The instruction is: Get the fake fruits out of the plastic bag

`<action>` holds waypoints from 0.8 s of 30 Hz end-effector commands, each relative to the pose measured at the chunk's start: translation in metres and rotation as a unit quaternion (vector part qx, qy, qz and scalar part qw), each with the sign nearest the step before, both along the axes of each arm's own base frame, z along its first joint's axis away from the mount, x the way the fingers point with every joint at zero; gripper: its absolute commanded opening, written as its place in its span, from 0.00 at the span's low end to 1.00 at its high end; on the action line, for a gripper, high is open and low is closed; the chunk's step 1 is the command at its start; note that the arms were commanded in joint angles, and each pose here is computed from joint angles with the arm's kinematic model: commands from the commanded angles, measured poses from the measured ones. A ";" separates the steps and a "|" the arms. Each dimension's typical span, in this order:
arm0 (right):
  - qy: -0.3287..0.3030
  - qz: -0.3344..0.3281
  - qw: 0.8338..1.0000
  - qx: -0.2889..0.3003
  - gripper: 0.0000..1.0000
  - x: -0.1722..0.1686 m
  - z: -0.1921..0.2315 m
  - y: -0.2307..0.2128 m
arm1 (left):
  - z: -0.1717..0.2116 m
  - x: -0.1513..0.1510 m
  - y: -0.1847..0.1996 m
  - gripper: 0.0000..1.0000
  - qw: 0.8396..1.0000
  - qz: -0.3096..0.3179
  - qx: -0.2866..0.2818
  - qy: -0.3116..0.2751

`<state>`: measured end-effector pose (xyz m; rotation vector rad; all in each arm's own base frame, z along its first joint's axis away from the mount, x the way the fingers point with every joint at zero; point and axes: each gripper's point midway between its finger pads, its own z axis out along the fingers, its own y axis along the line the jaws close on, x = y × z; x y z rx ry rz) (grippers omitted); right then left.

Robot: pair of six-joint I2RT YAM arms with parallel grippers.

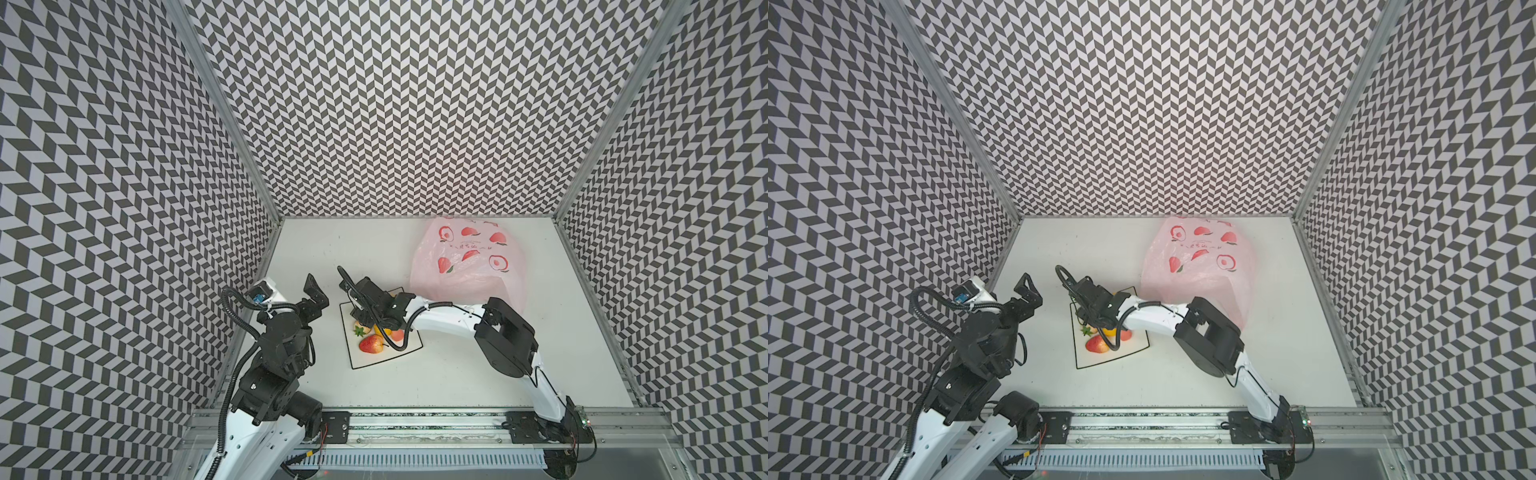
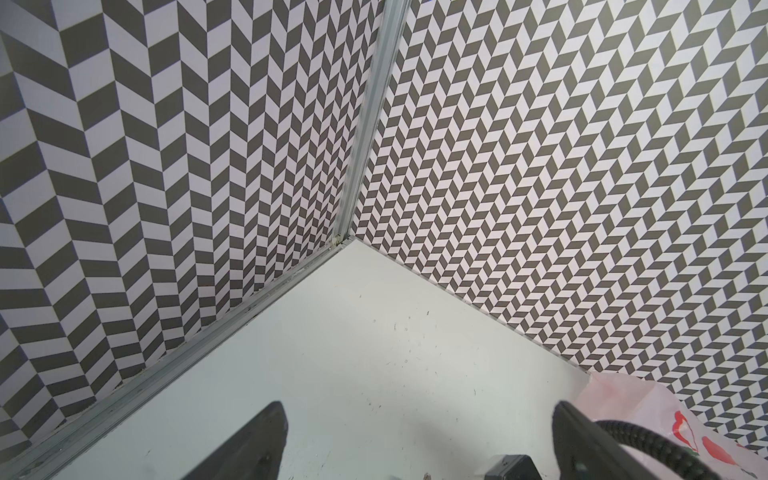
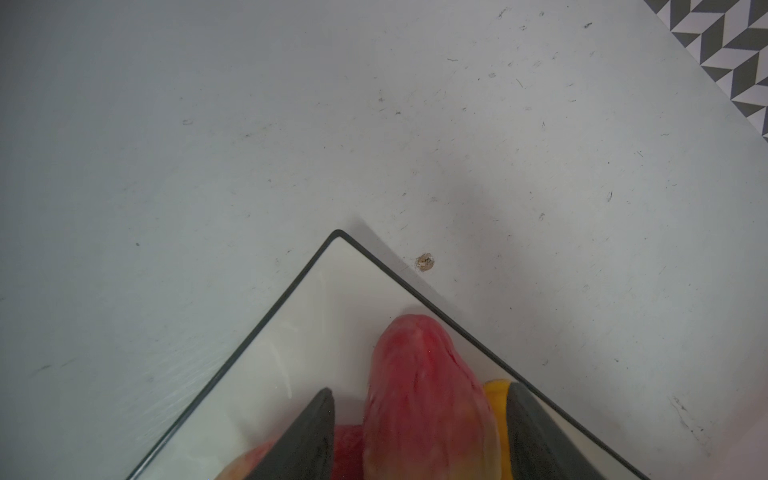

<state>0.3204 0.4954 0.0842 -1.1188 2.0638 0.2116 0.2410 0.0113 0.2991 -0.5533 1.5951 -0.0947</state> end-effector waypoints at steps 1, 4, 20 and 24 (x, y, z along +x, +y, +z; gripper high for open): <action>0.002 0.009 1.000 0.007 0.70 -0.003 -0.003 0.005 | 0.003 0.000 0.003 0.98 1.000 0.010 -0.004 -0.008; 0.000 0.013 0.999 0.032 0.74 -0.004 0.017 0.010 | 0.004 0.001 0.003 0.98 1.000 0.009 -0.003 -0.008; -0.100 -0.173 0.957 0.209 0.73 -0.002 0.191 -0.177 | -0.004 0.033 -0.014 1.00 1.000 -0.002 -0.003 0.010; -0.158 -0.307 0.908 0.238 0.62 0.027 0.202 -0.306 | -0.010 0.055 -0.011 1.00 1.000 -0.002 0.008 0.005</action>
